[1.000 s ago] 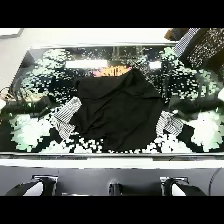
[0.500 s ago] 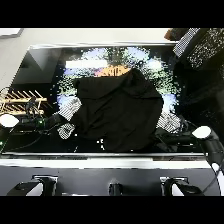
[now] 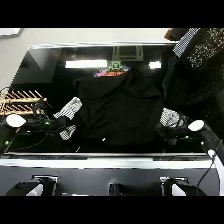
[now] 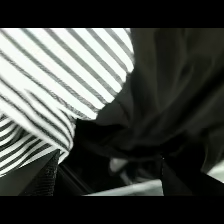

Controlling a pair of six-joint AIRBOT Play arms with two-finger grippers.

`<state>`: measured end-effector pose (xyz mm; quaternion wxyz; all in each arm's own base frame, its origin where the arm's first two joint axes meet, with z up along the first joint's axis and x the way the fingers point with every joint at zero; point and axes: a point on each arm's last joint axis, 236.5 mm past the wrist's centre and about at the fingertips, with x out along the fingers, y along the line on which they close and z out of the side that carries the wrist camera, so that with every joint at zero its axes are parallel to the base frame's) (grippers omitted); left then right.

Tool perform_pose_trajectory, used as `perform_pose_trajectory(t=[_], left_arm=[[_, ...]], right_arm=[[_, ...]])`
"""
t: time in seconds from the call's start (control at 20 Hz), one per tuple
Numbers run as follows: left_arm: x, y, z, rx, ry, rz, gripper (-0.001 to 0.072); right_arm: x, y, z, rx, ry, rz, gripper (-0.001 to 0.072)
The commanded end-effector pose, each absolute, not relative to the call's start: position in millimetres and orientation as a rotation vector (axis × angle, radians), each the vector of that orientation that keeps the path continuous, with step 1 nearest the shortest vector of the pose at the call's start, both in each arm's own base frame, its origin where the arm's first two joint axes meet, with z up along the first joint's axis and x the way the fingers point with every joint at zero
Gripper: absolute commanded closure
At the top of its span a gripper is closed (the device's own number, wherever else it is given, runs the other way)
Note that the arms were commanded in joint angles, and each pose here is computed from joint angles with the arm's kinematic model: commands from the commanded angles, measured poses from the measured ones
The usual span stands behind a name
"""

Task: Fold the clothes and pants, and hang the long-sleeved shirts on hangers.

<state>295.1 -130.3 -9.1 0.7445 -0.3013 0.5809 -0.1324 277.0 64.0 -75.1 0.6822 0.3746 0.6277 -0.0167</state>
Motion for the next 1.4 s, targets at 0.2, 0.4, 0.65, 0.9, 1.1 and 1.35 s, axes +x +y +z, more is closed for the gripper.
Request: perform_pose_trajectory(t=[0.2,0.4,0.65,0.9,1.1,1.35], left_arm=[[293.0,-195.9,-51.1,-0.594,1.342,-0.376,0.0019],[309.2,-219.9,-69.5,-0.664,1.308,-0.345,0.0019],[327.2,-226.9,-76.4,-0.756,1.27,-0.296,0.0687],[408.8,-179.7,45.1,-0.801,0.964,-0.357,0.0688],[445.8,-106.0,246.5,-0.759,0.498,-0.391,0.0688],[360.7,-59.4,431.1,-0.626,0.062,-0.395,0.0688]], right_arm=[[289.8,12.6,-14.4,0.598,1.428,-0.152,0.0683],[274.8,18.3,-13.4,0.601,1.494,-0.14,0.0682],[289.6,34.6,-5.7,0.686,1.44,-0.089,0.0683],[375.1,73.1,89.4,0.879,1.07,0.155,0.0683],[423.3,53.7,271.9,0.725,0.623,0.24,0.0683],[359.2,38.2,482.2,0.486,0.161,0.239,0.0683]])
